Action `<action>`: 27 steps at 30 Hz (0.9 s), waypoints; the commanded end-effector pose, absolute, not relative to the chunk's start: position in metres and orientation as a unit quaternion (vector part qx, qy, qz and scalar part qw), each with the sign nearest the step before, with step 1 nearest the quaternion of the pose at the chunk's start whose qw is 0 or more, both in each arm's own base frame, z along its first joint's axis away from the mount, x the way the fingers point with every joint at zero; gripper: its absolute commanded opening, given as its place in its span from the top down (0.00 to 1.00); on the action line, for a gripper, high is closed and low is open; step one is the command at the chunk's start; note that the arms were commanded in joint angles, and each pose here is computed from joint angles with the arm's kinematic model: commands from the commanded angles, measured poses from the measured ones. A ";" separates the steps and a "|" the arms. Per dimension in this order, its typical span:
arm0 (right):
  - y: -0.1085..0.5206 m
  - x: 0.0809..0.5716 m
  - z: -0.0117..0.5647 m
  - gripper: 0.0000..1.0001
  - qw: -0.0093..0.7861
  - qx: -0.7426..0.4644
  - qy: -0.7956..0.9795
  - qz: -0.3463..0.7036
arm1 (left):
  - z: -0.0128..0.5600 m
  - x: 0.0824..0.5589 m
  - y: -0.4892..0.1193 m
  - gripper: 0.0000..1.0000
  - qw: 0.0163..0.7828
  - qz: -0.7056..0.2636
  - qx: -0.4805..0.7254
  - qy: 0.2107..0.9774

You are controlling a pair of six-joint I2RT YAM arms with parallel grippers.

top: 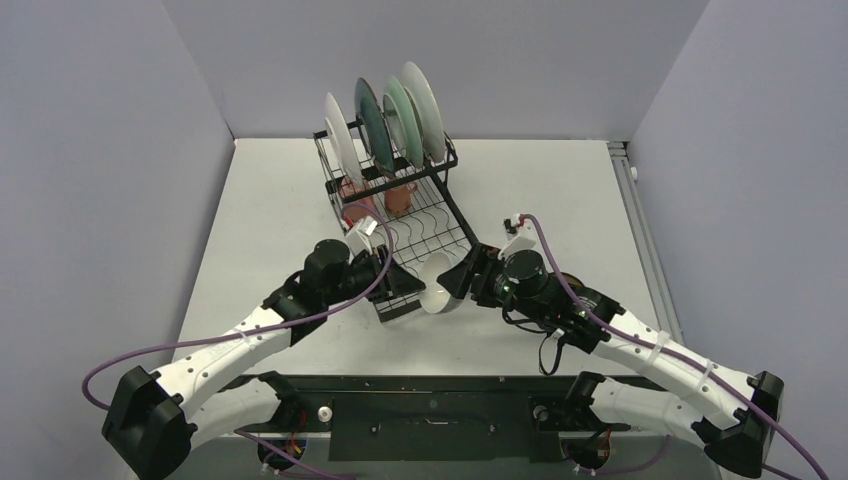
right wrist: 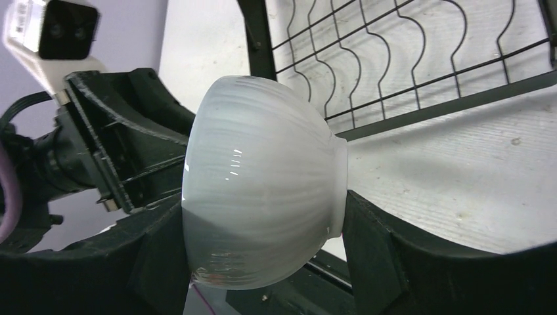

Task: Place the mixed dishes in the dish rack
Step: Insert the bowl into the dish rack.

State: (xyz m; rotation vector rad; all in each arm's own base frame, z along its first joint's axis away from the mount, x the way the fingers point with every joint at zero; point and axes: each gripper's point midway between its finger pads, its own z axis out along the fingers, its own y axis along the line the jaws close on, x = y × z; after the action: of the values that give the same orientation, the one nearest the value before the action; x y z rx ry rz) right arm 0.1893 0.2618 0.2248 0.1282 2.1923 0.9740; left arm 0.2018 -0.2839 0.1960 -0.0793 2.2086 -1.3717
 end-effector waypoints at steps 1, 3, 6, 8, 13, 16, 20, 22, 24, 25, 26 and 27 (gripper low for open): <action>0.261 0.209 0.261 1.00 0.406 0.056 0.826 0.387 | 0.223 0.208 -0.279 0.66 0.307 -0.517 -0.007 0.799; 0.259 0.213 0.261 1.00 0.408 0.057 0.827 0.382 | 0.220 0.209 -0.274 0.65 0.308 -0.504 -0.007 0.807; 0.259 0.219 0.260 1.00 0.407 0.051 0.831 0.376 | 0.220 0.209 -0.266 0.64 0.310 -0.486 -0.004 0.817; 0.259 0.223 0.258 1.00 0.406 0.047 0.834 0.371 | 0.220 0.210 -0.262 0.64 0.314 -0.474 -0.001 0.822; 0.261 0.234 0.254 1.00 0.400 0.034 0.843 0.359 | 0.217 0.212 -0.251 0.63 0.318 -0.449 0.005 0.835; 0.259 0.244 0.254 1.00 0.405 0.023 0.848 0.341 | 0.218 0.213 -0.247 0.62 0.319 -0.444 0.011 0.837; 0.257 0.252 0.248 1.00 0.397 -0.008 0.864 0.308 | 0.218 0.212 -0.240 0.62 0.321 -0.431 0.026 0.843; 0.256 0.258 0.241 1.00 0.391 -0.027 0.876 0.282 | 0.219 0.211 -0.236 0.62 0.322 -0.424 0.033 0.846; 0.255 0.263 0.240 1.00 0.390 -0.044 0.882 0.263 | 0.221 0.209 -0.232 0.62 0.324 -0.416 0.042 0.849; 0.255 0.267 0.243 1.00 0.395 -0.054 0.880 0.258 | 0.222 0.208 -0.230 0.62 0.324 -0.411 0.043 0.851; 0.254 0.270 0.237 1.00 0.391 -0.057 0.886 0.242 | 0.223 0.207 -0.228 0.62 0.326 -0.408 0.051 0.851; 0.252 0.274 0.240 1.00 0.398 -0.065 0.885 0.233 | 0.224 0.205 -0.226 0.62 0.326 -0.404 0.053 0.853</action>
State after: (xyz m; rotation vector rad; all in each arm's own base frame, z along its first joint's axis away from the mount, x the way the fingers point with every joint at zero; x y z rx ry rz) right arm 0.2550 0.2513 0.2099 -0.0669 2.3306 0.6390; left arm 0.2092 -0.2328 0.1981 0.0384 2.2895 -1.0831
